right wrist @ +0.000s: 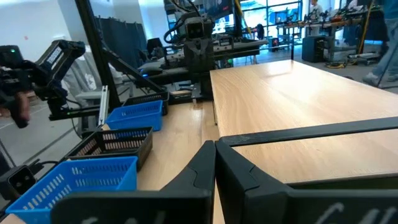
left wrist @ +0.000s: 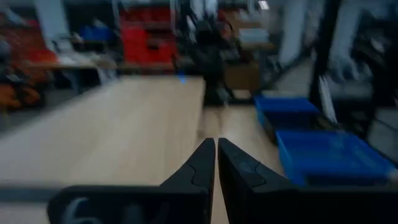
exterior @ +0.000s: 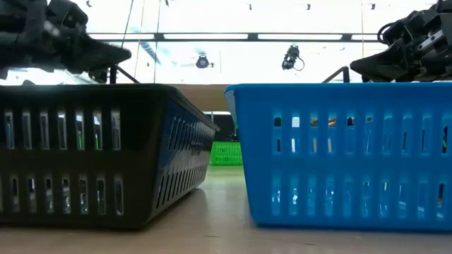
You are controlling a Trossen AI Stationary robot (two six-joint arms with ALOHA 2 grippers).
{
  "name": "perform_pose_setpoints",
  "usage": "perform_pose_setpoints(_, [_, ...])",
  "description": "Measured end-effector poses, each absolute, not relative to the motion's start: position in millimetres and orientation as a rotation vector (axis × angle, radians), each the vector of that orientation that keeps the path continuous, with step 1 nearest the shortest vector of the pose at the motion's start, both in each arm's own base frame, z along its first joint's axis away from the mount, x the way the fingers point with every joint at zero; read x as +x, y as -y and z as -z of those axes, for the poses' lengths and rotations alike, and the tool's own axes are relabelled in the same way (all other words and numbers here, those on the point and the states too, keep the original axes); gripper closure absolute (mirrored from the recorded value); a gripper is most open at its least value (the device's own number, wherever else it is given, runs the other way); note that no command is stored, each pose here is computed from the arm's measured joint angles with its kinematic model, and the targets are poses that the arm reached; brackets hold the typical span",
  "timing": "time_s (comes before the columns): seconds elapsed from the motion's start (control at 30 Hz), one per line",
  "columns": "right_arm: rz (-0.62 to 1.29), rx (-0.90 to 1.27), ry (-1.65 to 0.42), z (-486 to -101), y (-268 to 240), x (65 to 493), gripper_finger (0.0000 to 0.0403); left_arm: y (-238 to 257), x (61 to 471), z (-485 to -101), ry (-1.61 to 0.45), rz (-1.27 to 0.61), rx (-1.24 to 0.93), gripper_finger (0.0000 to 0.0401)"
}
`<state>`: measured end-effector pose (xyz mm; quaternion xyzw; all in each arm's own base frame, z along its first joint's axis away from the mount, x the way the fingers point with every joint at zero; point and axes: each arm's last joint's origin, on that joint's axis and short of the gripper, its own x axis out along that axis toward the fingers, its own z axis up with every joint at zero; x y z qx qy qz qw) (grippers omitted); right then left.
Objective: Stack baskets on shelf by color
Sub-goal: Put the right green bin on the shelf
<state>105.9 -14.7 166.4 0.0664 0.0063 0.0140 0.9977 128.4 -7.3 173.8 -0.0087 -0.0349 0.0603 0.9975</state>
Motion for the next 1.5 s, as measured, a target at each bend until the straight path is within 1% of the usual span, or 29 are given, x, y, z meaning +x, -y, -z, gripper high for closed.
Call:
perform_pose_setpoints(0.07, [-0.008, 0.142, -0.012, -166.3, 15.3, 105.9, 0.0386, 6.1, 129.1, -180.0, 0.089, -0.164, -0.030, 0.0373])
perform_pose_setpoints(0.13, [-0.001, 0.183, -0.008, -168.2, 15.5, 105.8, 0.0386, 6.0, 131.6, -194.0, 0.111, -0.179, -0.036, 0.0371])
perform_pose_setpoints(0.23, [-0.007, 0.206, 0.026, -181.9, 15.2, 105.0, 0.0386, 6.4, 135.6, -218.1, 0.072, -0.179, -0.048, 0.0368])
perform_pose_setpoints(0.37, [-0.012, 0.162, 0.105, -215.3, 14.8, 101.9, 0.0386, 6.4, 135.6, -251.5, -0.093, -0.181, -0.026, 0.0369])
perform_pose_setpoints(0.5, [0.001, 0.106, 0.151, -257.2, 15.0, 97.1, 0.0386, 5.1, 131.7, -289.8, -0.154, -0.212, -0.007, 0.0373])
perform_pose_setpoints(0.63, [0.035, 0.113, 0.084, -293.2, 17.3, 94.9, 0.0386, 2.7, 127.9, -326.9, -0.129, -0.291, -0.043, 0.0376])
perform_pose_setpoints(0.73, [0.087, 0.150, -0.006, -314.2, 20.7, 96.3, 0.0386, 1.2, 126.2, -349.2, -0.108, -0.340, -0.099, 0.0374])
perform_pose_setpoints(0.87, [0.208, 0.236, -0.167, -331.9, 26.6, 99.4, 0.0386, 1.2, 127.4, -369.6, -0.099, -0.349, -0.115, 0.0369])
perform_pose_setpoints(0.97, [0.302, 0.308, -0.234, -337.7, 31.0, 102.7, 0.0386, 1.4, 129.8, -377.3, -0.071, -0.347, -0.129, 0.0367])
perform_pose_setpoints(1.1, [0.319, 0.381, -0.172, -345.7, 33.5, 108.2, 0.0386, 1.9, 130.7, -391.2, 0.076, -0.332, -0.273, 0.0370])
perform_pose_setpoints(1.3, [0.272, 0.513, 0.063, -366.5, 34.1, 110.8, 0.0386, 1.5, 126.9, -410.3, 0.319, -0.262, -0.629, 0.0373])
perform_pose_setpoints(1.4, [0.241, 0.539, 0.170, -376.7, 33.9, 110.3, 0.0386, 1.3, 125.6, -415.4, 0.387, -0.228, -0.746, 0.0370])
perform_pose_setpoints(1.5, [0.203, 0.529, 0.243, -384.4, 33.2, 109.5, 0.0386, 1.2, 124.9, -418.6, 0.429, -0.203, -0.814, 0.0367])
